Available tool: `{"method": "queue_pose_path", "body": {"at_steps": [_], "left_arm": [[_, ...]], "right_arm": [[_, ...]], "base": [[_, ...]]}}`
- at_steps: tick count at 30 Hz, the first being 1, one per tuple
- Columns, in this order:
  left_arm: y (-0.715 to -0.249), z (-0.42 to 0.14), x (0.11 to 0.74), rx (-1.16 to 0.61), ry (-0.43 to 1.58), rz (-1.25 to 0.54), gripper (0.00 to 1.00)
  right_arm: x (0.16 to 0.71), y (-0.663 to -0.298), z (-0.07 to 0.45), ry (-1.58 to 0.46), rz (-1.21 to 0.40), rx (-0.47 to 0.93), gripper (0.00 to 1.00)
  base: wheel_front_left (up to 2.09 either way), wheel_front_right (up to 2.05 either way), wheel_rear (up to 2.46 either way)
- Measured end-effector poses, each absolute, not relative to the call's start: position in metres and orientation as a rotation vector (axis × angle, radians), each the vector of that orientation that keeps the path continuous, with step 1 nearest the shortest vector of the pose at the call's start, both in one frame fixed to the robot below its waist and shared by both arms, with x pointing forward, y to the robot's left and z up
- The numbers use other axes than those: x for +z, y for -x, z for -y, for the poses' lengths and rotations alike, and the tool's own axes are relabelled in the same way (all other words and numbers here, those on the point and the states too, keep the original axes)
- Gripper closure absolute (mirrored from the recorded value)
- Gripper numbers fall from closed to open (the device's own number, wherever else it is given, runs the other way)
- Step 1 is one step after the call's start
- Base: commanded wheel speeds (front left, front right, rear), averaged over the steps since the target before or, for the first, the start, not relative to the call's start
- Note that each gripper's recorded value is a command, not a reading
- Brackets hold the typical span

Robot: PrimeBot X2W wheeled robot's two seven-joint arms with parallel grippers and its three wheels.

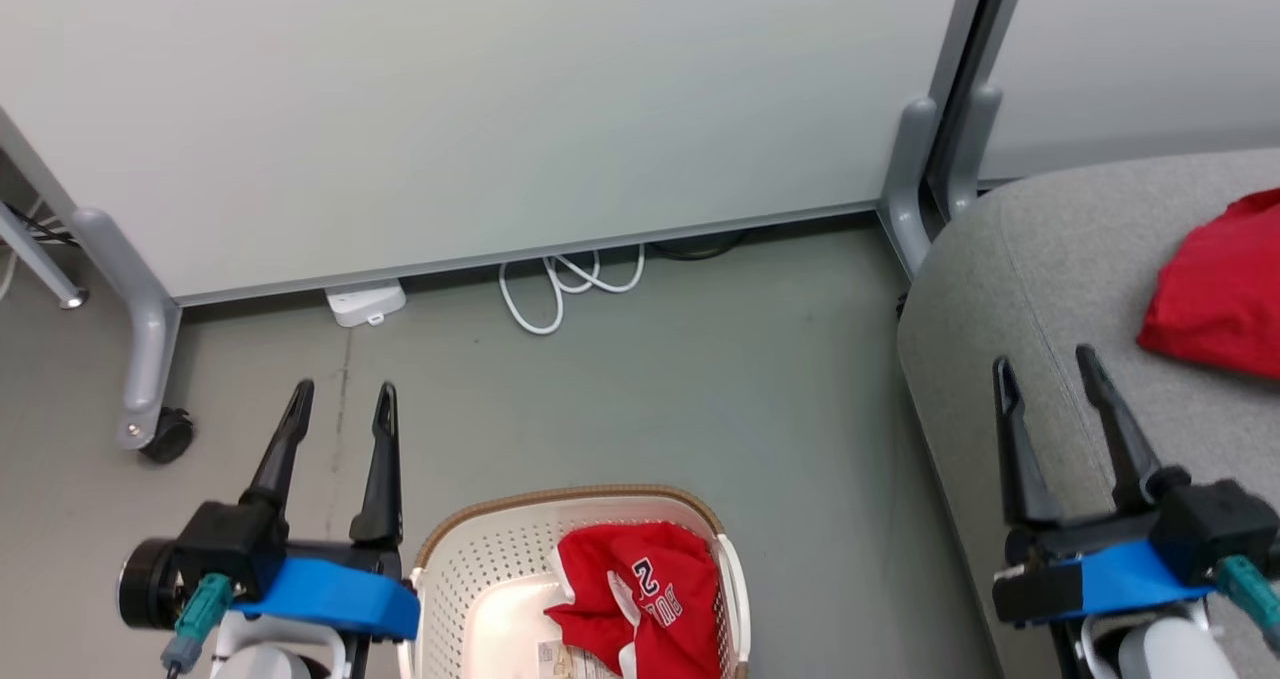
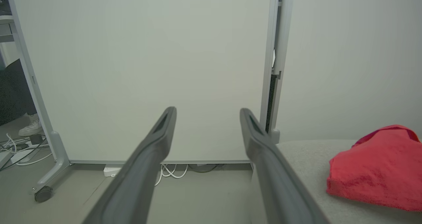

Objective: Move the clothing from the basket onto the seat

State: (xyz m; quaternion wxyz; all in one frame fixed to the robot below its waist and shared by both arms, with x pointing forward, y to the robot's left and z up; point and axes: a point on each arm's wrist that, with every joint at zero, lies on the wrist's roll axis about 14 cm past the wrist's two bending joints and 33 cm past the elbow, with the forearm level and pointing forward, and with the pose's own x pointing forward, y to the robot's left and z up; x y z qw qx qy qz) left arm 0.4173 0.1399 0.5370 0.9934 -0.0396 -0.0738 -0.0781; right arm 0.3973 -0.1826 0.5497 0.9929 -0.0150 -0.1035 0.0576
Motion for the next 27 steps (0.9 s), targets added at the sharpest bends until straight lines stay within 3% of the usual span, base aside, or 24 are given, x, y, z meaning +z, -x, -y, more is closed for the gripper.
{"method": "queue_pose_path", "body": {"at_steps": [13, 27], "left_arm": [[-0.386, -0.158, 0.516, -0.1, 0.099, 0.098, 0.0], [-0.395, -0.147, 0.509, -0.144, 0.089, 0.077, 0.0]], "right_arm": [[0.515, -0.369, 0.168, -0.025, 0.109, 0.123, 0.0], [0.508, -0.372, 0.167, -0.029, 0.087, 0.12, 0.0]], "base": [[0.0, 0.0, 0.0], [0.0, 0.0, 0.0]]}}
